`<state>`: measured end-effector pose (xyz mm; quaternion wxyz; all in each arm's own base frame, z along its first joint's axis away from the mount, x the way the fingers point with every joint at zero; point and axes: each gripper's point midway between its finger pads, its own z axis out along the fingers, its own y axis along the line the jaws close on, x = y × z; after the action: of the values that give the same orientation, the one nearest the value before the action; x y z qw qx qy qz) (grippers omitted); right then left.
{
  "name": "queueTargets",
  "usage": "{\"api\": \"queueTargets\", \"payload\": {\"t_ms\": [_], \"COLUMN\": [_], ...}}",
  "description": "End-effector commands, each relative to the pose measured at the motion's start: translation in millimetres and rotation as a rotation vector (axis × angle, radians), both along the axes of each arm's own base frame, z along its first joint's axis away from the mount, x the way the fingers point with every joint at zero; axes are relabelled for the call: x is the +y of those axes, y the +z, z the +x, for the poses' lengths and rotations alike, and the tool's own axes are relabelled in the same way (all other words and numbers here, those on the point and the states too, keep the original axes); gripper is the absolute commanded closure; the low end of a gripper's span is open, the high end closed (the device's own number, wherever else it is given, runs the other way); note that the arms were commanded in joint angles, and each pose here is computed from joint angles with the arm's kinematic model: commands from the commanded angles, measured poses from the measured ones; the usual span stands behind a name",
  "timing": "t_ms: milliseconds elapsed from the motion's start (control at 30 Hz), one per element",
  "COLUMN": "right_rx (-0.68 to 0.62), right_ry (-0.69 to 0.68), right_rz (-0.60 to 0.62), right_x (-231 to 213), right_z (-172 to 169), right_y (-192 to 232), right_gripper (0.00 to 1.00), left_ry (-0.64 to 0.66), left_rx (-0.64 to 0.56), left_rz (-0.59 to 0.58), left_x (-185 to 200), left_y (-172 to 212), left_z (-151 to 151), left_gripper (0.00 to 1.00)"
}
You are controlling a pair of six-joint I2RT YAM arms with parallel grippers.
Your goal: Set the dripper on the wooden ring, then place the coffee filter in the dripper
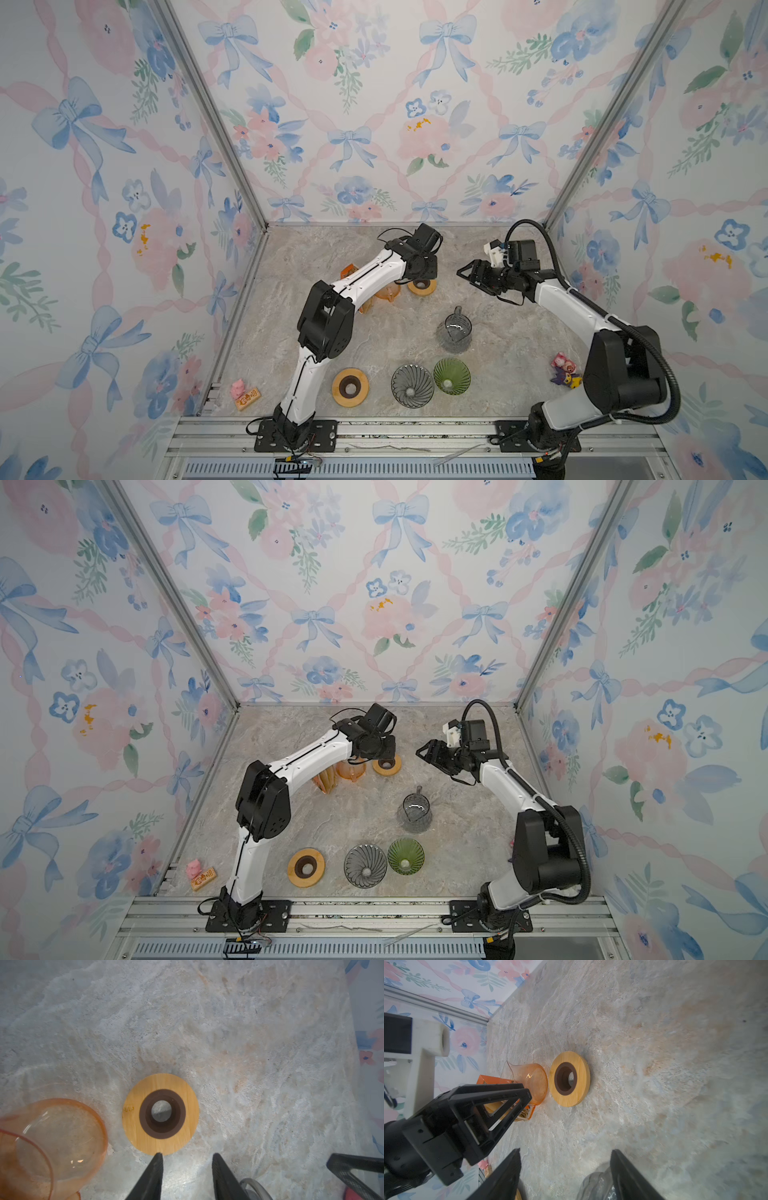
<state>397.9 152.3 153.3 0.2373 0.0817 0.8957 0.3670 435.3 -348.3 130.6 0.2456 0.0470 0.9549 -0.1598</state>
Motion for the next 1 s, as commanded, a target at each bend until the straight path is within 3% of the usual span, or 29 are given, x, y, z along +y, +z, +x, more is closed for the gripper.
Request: {"api": "queueTargets", "payload": {"t_ms": [0,400,967], "right_rx": [-0.022,0.099,0.164], "right_ry": [0.029,0.057,0.070], "right_rz": [0.057,0.065,0.055], "right_x": [15.6,56.2,71.2], "right_z": [21.8,44.4,50.3], "right_y": [2.0,-59.0,-95.5], "right_gripper": [0.30,0.31,0.33], "left_ry": [0.015,0.067,0.089], "left_rx": [-0.032,0.052,0.138], "left_rz": [-0.032,-0.028,-0.027], "left_x": [0.5,17.4,25.9], "left_y": [4.2,-37.5,-74.8], "left_z": [18.4,32.2,33.4], "left_gripper": [0.58,0.53,0.46]}}
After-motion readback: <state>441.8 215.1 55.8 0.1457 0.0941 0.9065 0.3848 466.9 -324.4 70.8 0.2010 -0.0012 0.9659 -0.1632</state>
